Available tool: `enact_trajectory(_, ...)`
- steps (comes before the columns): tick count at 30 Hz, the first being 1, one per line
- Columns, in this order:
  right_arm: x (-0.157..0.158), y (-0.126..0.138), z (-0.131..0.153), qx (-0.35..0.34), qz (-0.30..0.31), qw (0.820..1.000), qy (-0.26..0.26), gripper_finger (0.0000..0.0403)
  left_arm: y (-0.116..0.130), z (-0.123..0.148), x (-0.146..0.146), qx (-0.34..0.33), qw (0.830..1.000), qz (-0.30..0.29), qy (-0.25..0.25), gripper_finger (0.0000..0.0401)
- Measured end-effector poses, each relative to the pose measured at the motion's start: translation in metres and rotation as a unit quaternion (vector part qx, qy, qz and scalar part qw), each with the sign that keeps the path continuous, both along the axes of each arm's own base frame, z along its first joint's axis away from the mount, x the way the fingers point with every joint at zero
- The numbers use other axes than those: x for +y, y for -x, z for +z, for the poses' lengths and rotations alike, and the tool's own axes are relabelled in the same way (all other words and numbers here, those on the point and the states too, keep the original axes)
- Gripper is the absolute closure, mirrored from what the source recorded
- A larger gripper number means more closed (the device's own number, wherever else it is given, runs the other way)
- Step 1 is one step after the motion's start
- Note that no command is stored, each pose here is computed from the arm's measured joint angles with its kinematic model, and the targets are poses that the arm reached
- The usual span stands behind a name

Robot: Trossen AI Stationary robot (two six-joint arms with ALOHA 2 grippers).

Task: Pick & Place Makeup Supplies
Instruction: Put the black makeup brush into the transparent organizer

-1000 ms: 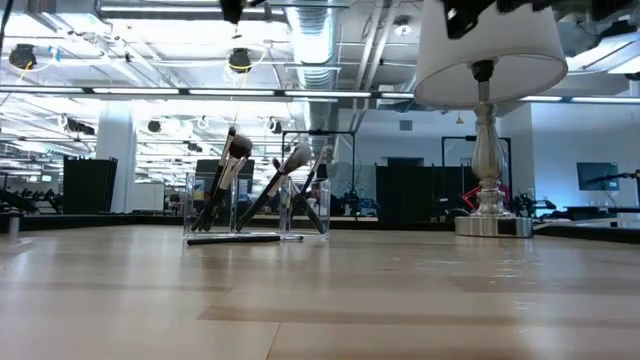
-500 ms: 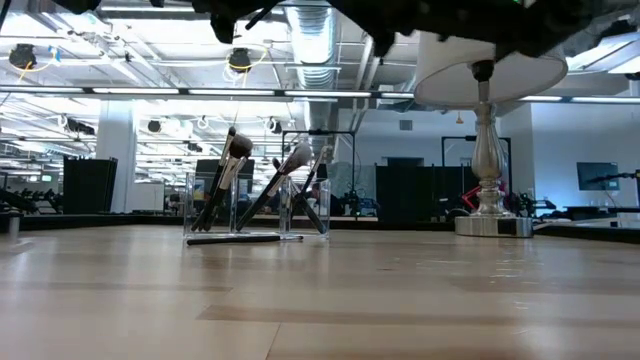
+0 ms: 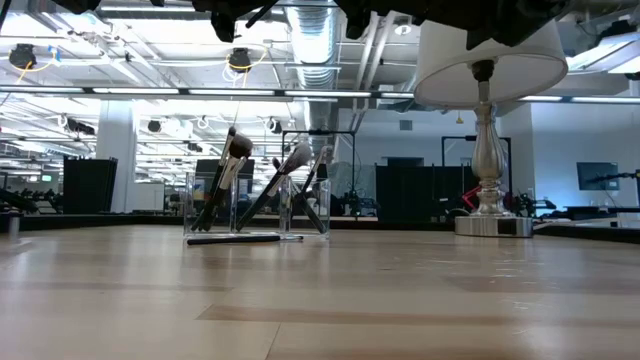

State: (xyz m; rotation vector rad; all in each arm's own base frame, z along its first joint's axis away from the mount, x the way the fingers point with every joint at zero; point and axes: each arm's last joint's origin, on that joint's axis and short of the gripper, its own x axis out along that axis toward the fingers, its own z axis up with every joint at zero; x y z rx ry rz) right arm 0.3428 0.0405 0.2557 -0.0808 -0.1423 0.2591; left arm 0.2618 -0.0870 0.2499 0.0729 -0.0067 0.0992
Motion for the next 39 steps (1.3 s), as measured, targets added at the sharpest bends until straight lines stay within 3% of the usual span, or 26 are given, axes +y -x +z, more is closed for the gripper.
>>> enact_trajectory(10, 0.002, 0.000, -0.001, 0.005, -0.001, 1.000, 0.001, 0.0390, 0.000, 0.000, 0.000, 0.001, 1.000, -0.003, -0.001, 0.0387)
enact_trajectory(18, 0.001, 0.000, -0.002, 0.010, -0.002, 1.000, -0.001, 0.0396, 0.002, -0.005, 0.001, 0.006, 1.000, -0.002, 0.000, 0.0368)
enact_trajectory(22, 0.001, 0.001, 0.000, 0.022, -0.014, 0.999, -0.026, 0.0393, 0.002, -0.007, 0.001, 0.011, 1.000, 0.004, -0.001, 0.0348)
enact_trajectory(26, -0.003, 0.011, 0.009, 0.078, -0.058, 0.995, -0.013, 0.0397, 0.003, -0.008, 0.004, 0.016, 0.999, 0.052, -0.003, 0.0328)
enact_trajectory(29, -0.006, 0.019, 0.031, 0.095, -0.102, 0.990, 0.005, 0.0397, 0.003, -0.009, 0.006, 0.021, 0.995, 0.096, -0.006, 0.0315)
enact_trajectory(32, -0.012, 0.021, 0.044, 0.123, -0.171, 0.977, 0.015, 0.0396, 0.003, -0.010, 0.007, 0.021, 0.994, 0.108, -0.007, 0.0308)
enact_trajectory(35, -0.025, 0.014, 0.031, 0.183, -0.248, 0.950, 0.039, 0.0395, 0.003, -0.010, 0.007, 0.021, 0.994, 0.108, -0.007, 0.0307)
enact_trajectory(39, -0.044, -0.003, 0.003, 0.228, -0.270, 0.935, 0.029, 0.0395, 0.003, -0.010, 0.007, 0.021, 0.994, 0.108, -0.004, 0.0308)
